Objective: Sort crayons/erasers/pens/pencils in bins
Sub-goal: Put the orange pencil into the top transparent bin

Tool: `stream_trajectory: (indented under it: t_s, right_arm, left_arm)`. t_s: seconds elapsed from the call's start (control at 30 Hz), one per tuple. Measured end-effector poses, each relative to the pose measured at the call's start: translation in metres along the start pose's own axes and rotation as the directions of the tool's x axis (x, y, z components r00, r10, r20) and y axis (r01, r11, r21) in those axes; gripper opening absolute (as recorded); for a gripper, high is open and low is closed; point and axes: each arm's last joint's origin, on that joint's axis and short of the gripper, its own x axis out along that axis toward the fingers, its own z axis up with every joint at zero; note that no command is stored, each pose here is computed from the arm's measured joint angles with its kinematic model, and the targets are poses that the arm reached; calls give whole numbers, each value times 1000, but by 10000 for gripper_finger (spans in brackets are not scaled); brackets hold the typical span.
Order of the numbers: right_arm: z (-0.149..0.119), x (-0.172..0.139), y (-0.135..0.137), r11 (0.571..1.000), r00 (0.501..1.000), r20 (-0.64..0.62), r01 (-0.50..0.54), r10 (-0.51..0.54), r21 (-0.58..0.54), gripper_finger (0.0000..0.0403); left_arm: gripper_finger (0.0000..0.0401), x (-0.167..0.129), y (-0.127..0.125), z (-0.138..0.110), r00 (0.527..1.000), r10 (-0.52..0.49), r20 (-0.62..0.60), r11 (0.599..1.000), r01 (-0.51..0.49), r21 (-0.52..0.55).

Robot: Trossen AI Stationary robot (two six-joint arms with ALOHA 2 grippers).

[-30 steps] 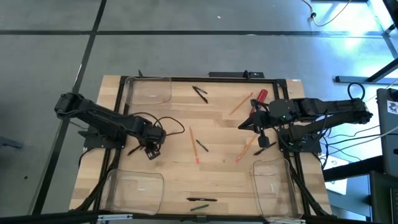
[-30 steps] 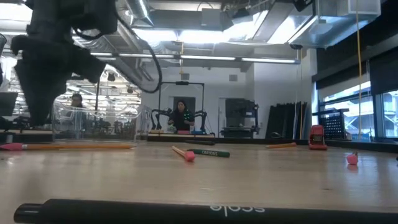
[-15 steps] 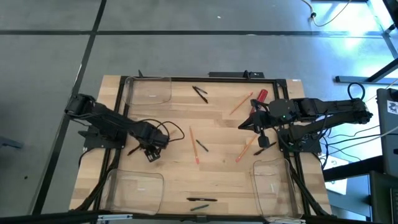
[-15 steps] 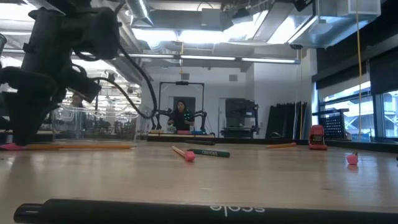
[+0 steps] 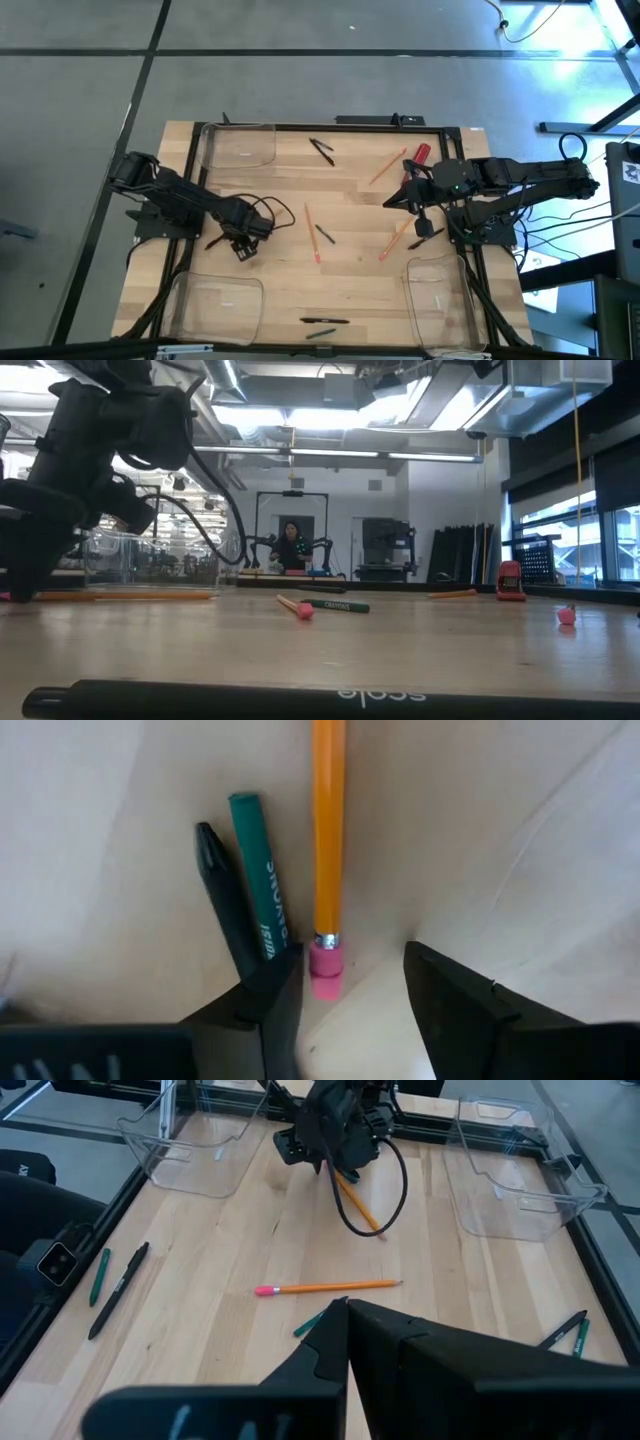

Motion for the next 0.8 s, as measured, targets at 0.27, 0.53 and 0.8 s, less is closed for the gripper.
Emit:
stream_trajectory:
  t_s: [0.27, 0.53, 0.8]
  right_arm:
    - [0, 0, 0, 1000, 1000, 0, 0, 0, -1, 13]
    - [0, 0, 0, 1000, 1000, 0, 0, 0, 1, 13]
    - [0, 0, 0, 1000, 1000, 0, 0, 0, -1, 13]
  left_arm:
    - [164, 4, 3, -2, 1000, -3, -14, 999, 2, -51]
    - [116, 4, 2, -2, 1000, -12, -12, 999, 11, -51]
    - [34, 5, 2, -1, 1000, -13, -4, 998, 13, -57]
